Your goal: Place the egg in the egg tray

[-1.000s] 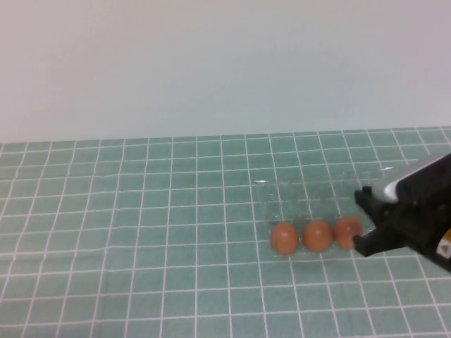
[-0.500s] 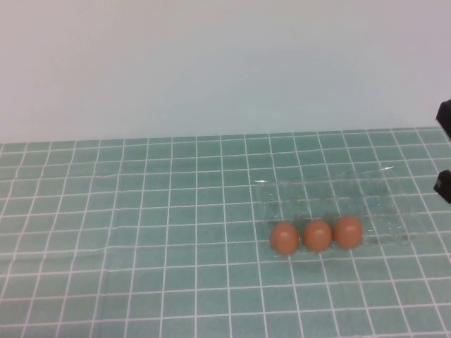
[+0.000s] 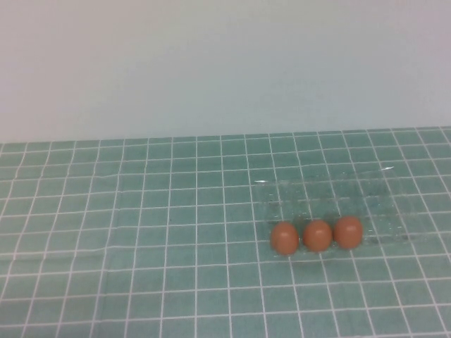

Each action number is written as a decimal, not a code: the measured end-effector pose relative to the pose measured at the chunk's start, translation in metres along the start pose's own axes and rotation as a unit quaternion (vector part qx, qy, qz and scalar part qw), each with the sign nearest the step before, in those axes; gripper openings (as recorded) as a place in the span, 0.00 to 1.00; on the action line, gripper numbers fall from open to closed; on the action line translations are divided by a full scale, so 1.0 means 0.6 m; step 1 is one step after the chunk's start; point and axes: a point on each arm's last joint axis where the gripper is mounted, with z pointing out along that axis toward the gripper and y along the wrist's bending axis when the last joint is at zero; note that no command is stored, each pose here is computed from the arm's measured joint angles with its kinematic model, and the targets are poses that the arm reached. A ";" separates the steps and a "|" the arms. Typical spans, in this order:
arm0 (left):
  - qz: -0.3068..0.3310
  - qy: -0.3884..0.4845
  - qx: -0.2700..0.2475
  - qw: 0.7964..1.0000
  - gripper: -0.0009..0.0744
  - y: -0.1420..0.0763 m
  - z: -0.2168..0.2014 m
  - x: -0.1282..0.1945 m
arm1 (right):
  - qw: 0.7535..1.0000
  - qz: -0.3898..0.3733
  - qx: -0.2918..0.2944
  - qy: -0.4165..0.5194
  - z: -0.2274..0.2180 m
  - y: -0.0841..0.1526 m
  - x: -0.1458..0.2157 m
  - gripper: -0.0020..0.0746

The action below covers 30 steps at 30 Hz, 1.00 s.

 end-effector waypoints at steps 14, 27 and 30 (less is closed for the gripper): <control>0.000 0.000 0.000 1.000 0.01 0.000 0.000 0.000 | 0.978 0.032 0.205 0.004 -0.188 -0.036 0.182 0.03; 0.000 0.000 0.000 1.000 0.01 0.000 0.000 0.000 | 0.978 0.053 0.159 0.125 -0.215 -0.003 0.253 0.03; 0.000 0.000 0.000 1.000 0.01 0.000 0.000 0.000 | 0.978 0.056 0.158 0.126 -0.215 -0.003 0.254 0.03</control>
